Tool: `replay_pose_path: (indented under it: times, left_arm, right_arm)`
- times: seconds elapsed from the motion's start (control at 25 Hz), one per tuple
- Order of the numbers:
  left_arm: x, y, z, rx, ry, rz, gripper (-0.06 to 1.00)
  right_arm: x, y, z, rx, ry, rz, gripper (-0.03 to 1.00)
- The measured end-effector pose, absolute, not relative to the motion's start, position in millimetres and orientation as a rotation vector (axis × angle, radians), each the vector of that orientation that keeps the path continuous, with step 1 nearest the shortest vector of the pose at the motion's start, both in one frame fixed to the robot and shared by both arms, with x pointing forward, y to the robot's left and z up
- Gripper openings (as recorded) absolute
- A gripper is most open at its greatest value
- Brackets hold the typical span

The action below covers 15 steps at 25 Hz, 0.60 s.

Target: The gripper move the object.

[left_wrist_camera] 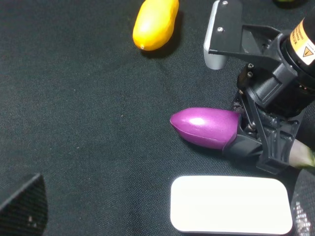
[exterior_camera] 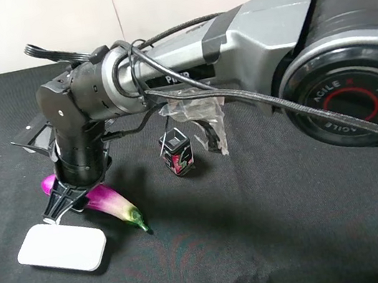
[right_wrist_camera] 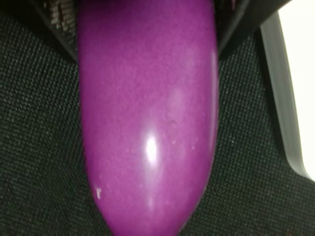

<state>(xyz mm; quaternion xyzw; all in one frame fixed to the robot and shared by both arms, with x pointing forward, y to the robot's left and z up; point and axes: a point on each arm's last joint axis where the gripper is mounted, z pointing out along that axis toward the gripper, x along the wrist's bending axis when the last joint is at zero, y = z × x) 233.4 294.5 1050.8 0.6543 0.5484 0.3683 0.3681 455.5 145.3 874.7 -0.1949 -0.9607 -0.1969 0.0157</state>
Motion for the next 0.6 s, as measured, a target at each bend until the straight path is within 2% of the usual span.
replay_pose_path:
  times: [0.12,0.36,0.6]
  left_arm:
    - [233.4,294.5,1050.8,1.68,1.408,0.946,0.98]
    - [233.4,294.5,1050.8,1.68,1.408,0.946,0.98]
    - [233.4,294.5,1050.8,1.68,1.408,0.946,0.98]
  right_arm:
    - [455.6,145.4,874.8,-0.607,-2.989,-0.615,0.42]
    - [455.9,145.7,875.0,-0.607,-2.989,-0.622,0.57]
    - [455.9,145.9,875.2,-0.607,-2.989,-0.624,0.61]
